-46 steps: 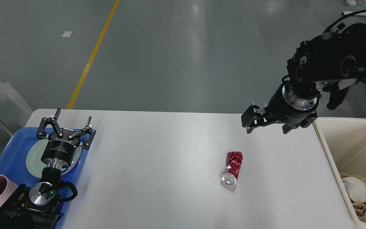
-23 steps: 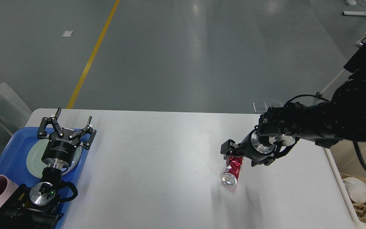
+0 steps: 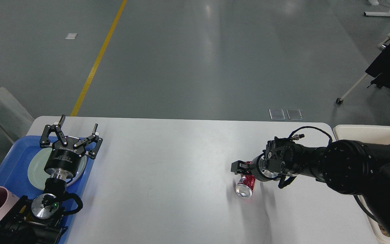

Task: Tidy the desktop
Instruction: 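Lower and grasp the red soda can with the right gripper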

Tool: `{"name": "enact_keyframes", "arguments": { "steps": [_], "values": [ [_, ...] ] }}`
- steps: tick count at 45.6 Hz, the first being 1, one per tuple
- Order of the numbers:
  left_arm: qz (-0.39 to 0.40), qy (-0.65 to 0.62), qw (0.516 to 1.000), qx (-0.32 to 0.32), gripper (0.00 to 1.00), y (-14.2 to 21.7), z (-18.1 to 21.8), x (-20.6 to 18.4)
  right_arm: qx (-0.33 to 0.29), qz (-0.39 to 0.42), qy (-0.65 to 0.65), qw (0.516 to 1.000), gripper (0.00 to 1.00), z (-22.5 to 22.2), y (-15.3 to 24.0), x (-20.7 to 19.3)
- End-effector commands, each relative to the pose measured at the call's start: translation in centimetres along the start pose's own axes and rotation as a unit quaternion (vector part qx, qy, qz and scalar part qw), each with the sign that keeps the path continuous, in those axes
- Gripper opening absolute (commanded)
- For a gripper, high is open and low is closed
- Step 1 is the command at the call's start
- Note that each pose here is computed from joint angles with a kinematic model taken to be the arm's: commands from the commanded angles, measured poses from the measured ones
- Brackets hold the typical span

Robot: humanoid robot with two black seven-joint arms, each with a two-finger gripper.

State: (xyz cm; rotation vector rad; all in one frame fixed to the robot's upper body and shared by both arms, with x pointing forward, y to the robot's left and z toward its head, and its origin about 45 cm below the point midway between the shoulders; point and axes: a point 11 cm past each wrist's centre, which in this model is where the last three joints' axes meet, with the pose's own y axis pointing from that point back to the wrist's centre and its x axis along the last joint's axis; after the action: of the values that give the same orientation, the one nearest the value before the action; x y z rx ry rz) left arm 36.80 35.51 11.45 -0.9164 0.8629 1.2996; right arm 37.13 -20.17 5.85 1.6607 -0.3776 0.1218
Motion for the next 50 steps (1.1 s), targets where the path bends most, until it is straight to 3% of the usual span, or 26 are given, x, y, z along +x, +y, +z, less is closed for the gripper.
{"name": "enact_keyframes", "arguments": {
  "steps": [1, 11, 18, 24, 31, 34, 50],
  "values": [
    [0.0, 0.0, 1.0, 0.0, 0.96, 0.0, 0.0, 0.0, 0.0, -0.002, 0.001, 1.0, 1.0, 0.1, -0.4, -0.5],
    [0.0, 0.0, 1.0, 0.0, 0.96, 0.0, 0.0, 0.0, 0.002, 0.013, 0.022, 1.0, 1.0, -0.2, -1.5, -2.0],
    [0.0, 0.0, 1.0, 0.0, 0.96, 0.0, 0.0, 0.0, 0.001, 0.023, 0.021, 1.0, 0.91, 0.0, -1.7, -2.2],
    [0.0, 0.0, 1.0, 0.0, 0.96, 0.0, 0.0, 0.0, 0.002, 0.023, 0.021, 1.0, 0.64, 0.0, -1.7, -2.2],
    [0.0, 0.0, 1.0, 0.0, 0.96, 0.0, 0.0, 0.0, 0.002, 0.019, 0.023, 1.0, 0.14, -0.1, -1.6, -2.3],
    [0.0, 0.0, 1.0, 0.0, 0.96, 0.0, 0.0, 0.0, 0.002, 0.017, 0.021, 1.0, 0.0, -0.1, -1.5, -2.4],
    [0.0, 0.0, 1.0, 0.0, 0.96, 0.0, 0.0, 0.0, 0.006, 0.001, 0.002, 1.0, 0.0, -0.2, 0.0, -2.1]
  ]
}}
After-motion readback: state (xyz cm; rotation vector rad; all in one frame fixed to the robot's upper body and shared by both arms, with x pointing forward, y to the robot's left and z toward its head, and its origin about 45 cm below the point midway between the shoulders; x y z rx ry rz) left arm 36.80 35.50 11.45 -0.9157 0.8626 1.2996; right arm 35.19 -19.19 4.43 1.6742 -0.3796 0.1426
